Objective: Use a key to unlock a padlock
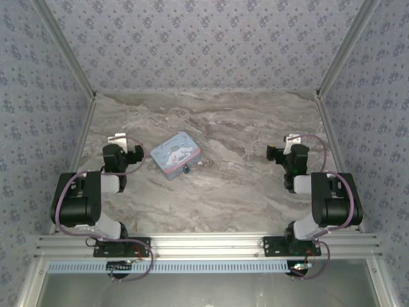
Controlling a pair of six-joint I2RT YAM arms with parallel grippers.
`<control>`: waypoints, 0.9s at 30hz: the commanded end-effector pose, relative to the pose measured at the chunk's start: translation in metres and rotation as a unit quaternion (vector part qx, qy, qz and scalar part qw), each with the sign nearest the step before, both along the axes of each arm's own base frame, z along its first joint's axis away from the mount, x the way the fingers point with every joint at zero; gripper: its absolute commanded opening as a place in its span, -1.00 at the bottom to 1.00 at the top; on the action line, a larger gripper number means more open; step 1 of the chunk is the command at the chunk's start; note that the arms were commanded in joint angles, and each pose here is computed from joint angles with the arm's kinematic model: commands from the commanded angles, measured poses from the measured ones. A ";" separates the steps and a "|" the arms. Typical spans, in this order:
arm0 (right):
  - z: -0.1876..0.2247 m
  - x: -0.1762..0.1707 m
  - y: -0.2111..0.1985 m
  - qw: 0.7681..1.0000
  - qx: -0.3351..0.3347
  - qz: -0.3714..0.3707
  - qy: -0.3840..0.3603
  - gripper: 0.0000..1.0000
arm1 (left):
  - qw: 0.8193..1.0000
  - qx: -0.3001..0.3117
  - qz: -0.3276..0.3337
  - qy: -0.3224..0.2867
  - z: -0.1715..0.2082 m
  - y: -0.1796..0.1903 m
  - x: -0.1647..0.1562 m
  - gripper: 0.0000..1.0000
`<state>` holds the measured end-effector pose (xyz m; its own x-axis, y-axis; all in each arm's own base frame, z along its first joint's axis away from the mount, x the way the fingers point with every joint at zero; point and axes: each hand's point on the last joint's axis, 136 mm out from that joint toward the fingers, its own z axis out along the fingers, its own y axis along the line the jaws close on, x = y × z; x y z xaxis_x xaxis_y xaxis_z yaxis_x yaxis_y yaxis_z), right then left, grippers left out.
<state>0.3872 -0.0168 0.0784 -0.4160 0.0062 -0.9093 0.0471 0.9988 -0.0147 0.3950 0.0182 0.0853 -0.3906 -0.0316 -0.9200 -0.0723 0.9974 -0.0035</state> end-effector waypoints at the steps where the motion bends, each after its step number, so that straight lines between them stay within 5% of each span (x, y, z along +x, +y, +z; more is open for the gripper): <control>1: 0.005 0.004 -0.002 1.000 -0.009 -0.003 -0.008 1.00 | 1.000 0.000 -0.003 -0.004 0.003 -0.004 0.003 0.99; 27: 0.016 0.005 -0.003 1.000 0.003 0.002 -0.009 1.00 | 1.000 0.000 0.023 -0.021 0.015 0.004 -0.002 0.99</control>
<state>0.3865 -0.0178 0.0774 -0.4235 0.0100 -0.9059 0.0433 0.9990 -0.0092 0.3948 0.0173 0.0857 -0.3898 -0.0322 -0.9204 -0.0829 0.9966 0.0002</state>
